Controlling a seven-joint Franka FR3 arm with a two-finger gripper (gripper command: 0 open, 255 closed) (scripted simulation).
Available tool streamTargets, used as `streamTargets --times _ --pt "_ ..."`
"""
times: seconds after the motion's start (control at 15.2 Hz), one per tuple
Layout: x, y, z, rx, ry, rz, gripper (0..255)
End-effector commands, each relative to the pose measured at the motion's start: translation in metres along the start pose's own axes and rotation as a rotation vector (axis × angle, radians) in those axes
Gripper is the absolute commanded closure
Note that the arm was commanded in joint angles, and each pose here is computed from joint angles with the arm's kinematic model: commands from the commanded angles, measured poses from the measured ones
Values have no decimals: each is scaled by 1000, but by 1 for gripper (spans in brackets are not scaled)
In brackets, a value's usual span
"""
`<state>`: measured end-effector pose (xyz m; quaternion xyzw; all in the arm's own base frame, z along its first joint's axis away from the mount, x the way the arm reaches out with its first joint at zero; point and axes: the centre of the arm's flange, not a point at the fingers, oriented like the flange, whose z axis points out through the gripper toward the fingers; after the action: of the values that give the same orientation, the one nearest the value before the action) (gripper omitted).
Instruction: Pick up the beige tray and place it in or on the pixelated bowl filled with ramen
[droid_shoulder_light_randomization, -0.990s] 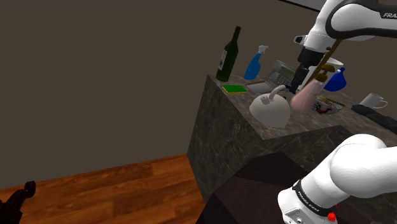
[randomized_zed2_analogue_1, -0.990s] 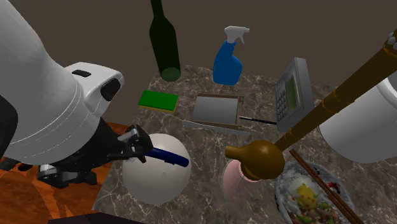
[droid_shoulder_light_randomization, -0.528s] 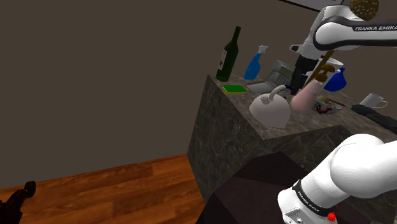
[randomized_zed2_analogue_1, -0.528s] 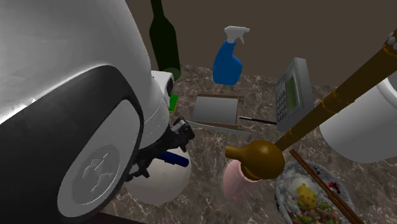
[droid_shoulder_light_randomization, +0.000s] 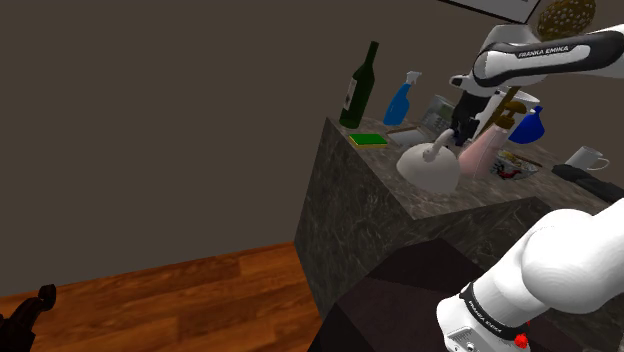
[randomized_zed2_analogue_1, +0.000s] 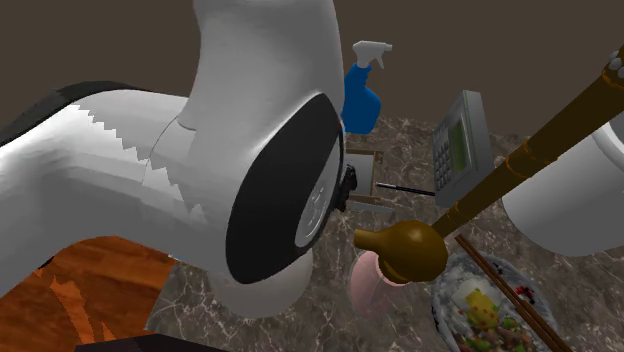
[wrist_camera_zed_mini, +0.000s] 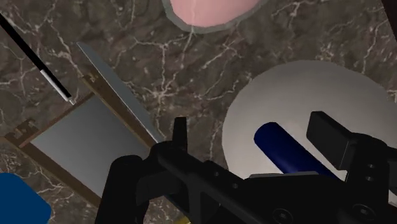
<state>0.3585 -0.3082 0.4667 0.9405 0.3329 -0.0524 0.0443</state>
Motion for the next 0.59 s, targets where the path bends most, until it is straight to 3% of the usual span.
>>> streamTargets --times 0.0,0.53 --pt "0 22 19 0 -21 -54 0" --pt "0 111 59 -47 -62 -244 0"
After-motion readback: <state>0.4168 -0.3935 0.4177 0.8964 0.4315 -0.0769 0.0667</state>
